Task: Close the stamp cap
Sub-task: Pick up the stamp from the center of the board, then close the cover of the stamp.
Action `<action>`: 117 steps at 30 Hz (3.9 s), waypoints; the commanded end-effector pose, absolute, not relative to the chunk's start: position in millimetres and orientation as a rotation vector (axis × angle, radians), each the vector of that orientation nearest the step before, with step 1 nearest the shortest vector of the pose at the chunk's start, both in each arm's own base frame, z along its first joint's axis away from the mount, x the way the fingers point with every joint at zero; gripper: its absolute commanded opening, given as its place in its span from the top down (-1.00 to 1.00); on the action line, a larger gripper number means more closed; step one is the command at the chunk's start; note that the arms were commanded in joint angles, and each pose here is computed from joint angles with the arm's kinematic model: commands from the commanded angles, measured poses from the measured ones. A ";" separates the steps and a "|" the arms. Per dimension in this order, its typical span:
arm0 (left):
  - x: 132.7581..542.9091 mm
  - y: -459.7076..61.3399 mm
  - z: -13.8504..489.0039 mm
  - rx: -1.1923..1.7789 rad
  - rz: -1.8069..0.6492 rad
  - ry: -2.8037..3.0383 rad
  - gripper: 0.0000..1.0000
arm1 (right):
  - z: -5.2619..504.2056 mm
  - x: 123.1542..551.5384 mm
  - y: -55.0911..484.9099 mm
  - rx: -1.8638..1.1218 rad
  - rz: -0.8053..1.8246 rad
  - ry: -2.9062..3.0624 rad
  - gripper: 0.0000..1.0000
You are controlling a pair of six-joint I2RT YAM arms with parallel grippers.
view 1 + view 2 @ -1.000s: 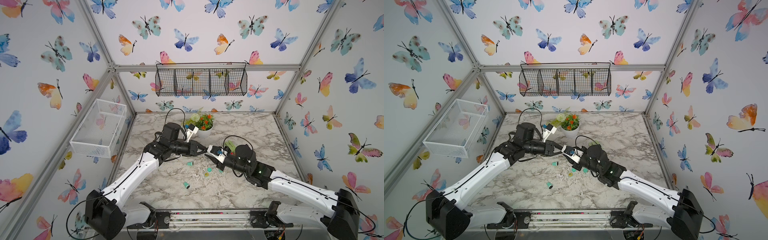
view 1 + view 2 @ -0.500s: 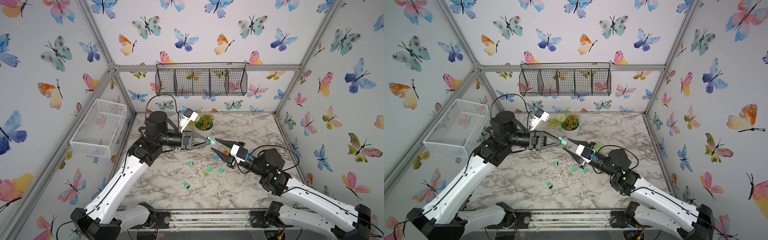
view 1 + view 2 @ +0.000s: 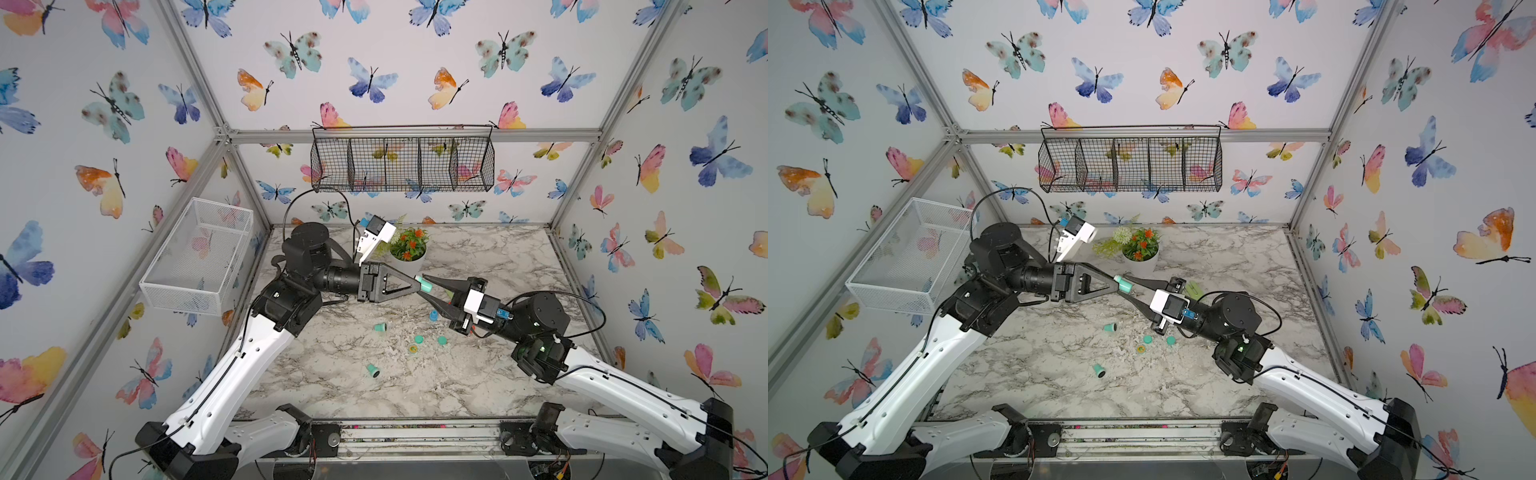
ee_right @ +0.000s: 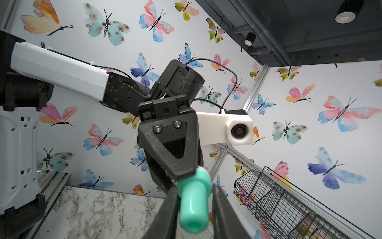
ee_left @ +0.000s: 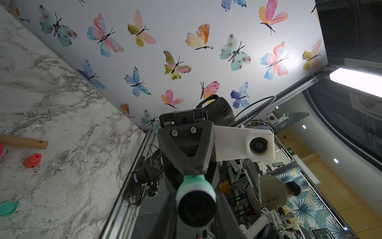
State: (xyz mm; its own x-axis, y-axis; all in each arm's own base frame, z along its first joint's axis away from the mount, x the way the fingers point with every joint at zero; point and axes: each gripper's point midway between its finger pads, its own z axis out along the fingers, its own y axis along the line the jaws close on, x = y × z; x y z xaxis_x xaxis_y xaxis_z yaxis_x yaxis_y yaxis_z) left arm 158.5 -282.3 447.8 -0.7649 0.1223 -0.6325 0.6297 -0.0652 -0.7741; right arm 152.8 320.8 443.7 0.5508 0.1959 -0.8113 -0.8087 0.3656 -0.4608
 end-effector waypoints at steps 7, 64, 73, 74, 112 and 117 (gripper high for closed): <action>148.8 -280.8 455.3 0.847 -1.897 1.805 0.63 | 455.7 151.6 322.3 -0.969 0.728 0.703 0.57; 342.0 -78.8 150.8 -0.146 -0.564 2.395 -0.29 | 29.0 252.4 228.8 -0.790 0.068 2.850 0.94; 342.0 -80.3 147.0 -0.151 -0.577 2.404 -0.28 | 24.1 246.1 225.7 -0.811 0.077 2.877 0.93; 341.8 -80.3 146.5 -0.152 -0.577 2.406 -0.28 | 24.4 244.2 226.1 -0.815 0.089 2.880 0.93; 340.5 -82.8 138.9 -0.156 -0.599 2.432 -0.27 | -60.0 197.0 170.6 -0.872 -0.288 3.199 0.95; 340.4 -83.8 138.5 -0.151 -0.604 2.435 -0.28 | -66.6 196.1 162.1 -0.888 -0.401 3.208 0.90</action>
State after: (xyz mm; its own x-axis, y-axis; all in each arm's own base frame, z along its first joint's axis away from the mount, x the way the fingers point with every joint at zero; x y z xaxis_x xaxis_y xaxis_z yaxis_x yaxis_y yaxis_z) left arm 342.2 -81.8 142.8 -0.7906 -0.2475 -0.5601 0.0358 0.8944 -0.4458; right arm 245.0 227.9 15.0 -0.8501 -0.5225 -0.0661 -0.5217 0.8526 -0.0306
